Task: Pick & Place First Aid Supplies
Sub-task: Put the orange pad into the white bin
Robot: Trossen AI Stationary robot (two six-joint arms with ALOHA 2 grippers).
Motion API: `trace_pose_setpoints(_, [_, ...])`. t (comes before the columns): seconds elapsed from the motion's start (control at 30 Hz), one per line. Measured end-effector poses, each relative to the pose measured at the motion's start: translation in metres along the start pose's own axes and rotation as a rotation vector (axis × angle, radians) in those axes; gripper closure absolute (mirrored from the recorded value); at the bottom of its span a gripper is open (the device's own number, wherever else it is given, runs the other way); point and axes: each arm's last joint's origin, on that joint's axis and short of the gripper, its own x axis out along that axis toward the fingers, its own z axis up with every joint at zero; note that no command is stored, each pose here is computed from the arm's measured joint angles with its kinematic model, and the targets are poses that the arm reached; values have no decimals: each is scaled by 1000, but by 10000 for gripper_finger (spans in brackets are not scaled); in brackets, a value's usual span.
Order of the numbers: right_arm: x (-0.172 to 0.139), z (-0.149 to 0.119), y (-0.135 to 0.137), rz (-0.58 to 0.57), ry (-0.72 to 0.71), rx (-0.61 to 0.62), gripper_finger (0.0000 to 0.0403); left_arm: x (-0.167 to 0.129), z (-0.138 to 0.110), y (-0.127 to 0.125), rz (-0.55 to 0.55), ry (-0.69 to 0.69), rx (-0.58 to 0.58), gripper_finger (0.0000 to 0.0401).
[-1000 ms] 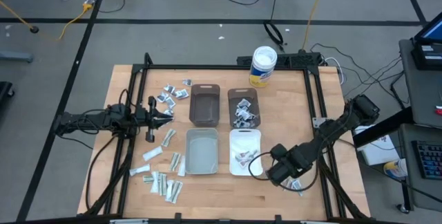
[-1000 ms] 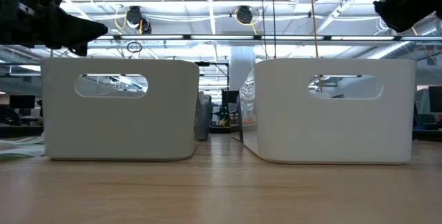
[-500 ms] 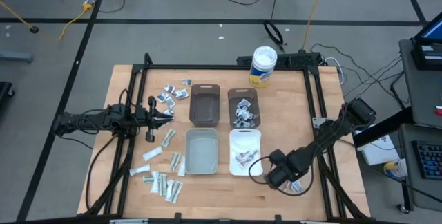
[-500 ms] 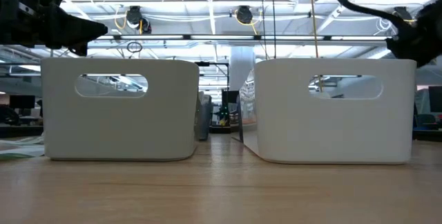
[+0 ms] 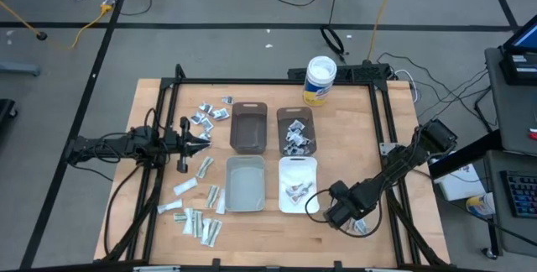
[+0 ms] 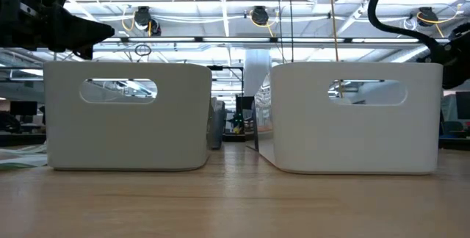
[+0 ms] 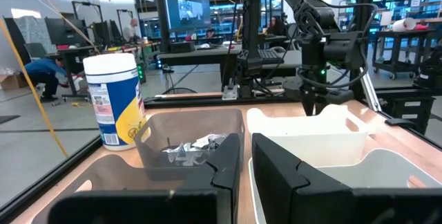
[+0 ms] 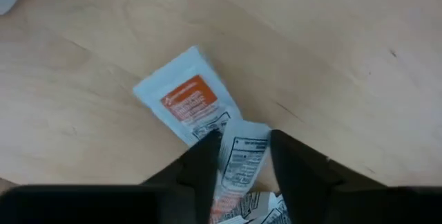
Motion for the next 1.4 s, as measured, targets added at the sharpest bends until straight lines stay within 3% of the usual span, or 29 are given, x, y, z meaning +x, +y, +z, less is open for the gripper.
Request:
trace_pose_setpoints(0.23, [0, 0, 1, 6, -2, -45, 394, 0, 0, 0, 0, 0, 0, 354])
trace_pose_setpoints(0.5, [-3, 1, 0, 0, 1, -53, 394, 0, 0, 0, 0, 0, 0, 354])
trace_pose_setpoints(0.87, [-57, 11, -4, -31, 6, -140, 400, 0, 0, 0, 0, 0, 0, 354])
trace_pose_setpoints(1.03, [-67, 14, -7, -40, 29, -164, 399, 0, 0, 0, 0, 0, 0, 354])
trace_pose_setpoints(1.2, [-62, 17, -9, -38, 5, -180, 400, 0, 0, 0, 0, 0, 0, 354])
trace_pose_setpoints(1.4, [-30, 24, -13, -45, -27, -181, 401, 0, 0, 0, 0, 0, 0, 354])
